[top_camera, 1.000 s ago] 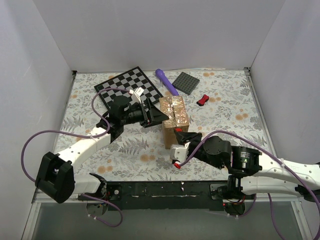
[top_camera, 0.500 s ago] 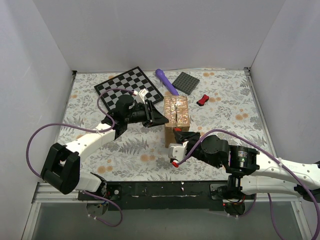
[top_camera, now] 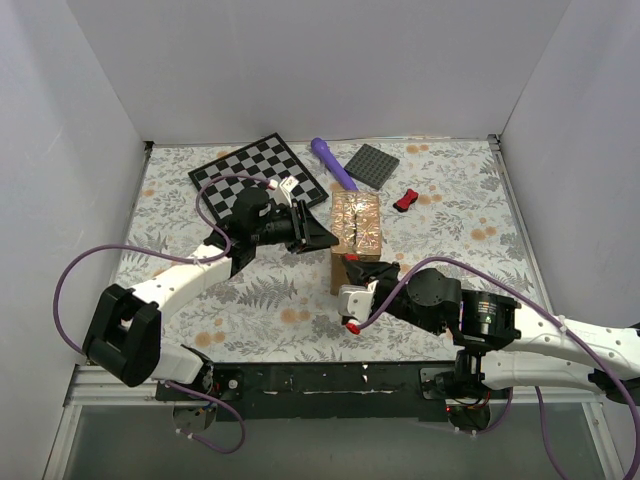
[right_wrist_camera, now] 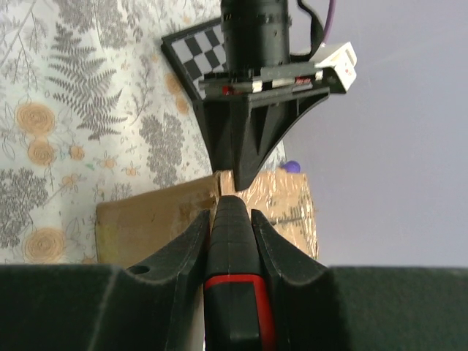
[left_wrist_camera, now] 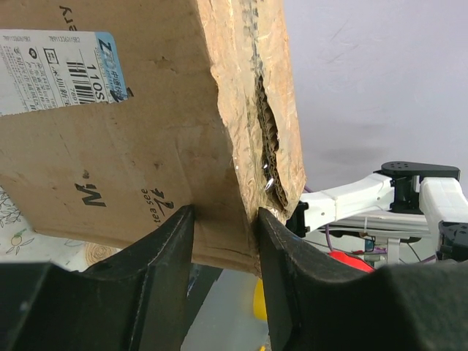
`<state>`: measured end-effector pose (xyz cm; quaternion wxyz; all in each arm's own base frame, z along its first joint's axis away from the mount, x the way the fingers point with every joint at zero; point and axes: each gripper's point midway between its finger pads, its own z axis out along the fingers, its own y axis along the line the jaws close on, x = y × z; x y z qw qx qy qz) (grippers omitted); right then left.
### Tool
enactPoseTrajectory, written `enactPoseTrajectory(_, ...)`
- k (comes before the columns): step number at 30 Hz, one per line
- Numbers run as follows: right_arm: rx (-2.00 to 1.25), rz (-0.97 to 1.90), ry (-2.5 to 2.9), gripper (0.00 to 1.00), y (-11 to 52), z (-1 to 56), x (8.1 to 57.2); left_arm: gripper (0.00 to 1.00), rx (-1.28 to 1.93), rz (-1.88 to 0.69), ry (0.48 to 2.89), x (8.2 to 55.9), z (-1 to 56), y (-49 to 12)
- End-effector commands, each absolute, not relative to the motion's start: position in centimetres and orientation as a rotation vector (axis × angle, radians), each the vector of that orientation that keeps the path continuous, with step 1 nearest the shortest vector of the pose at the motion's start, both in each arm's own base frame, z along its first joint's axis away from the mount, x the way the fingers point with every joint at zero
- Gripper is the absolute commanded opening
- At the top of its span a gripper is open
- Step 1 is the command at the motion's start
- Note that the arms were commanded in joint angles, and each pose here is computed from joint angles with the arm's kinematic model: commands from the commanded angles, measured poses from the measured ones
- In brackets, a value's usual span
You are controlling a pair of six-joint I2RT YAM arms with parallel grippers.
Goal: Unpack the express box
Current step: Cut the express box at the center of the board.
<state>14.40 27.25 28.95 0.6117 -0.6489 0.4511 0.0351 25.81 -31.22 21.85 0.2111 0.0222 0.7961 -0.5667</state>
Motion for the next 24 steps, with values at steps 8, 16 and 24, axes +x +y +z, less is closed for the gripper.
enactPoseTrajectory(8,-1.397,0.174,0.934,0.01,29.1,33.6,13.7,0.0,0.19,-1.613,2.224,24.6,23.0,-32.1)
enactPoseTrajectory(16,-1.432,0.167,0.977,0.01,28.5,31.9,13.7,0.0,0.188,-1.616,2.23,24.5,22.8,-32.1)
enactPoseTrajectory(24,-1.455,0.182,1.011,0.01,28.0,31.0,13.4,0.0,0.191,-1.627,2.227,24.4,22.9,-32.1)
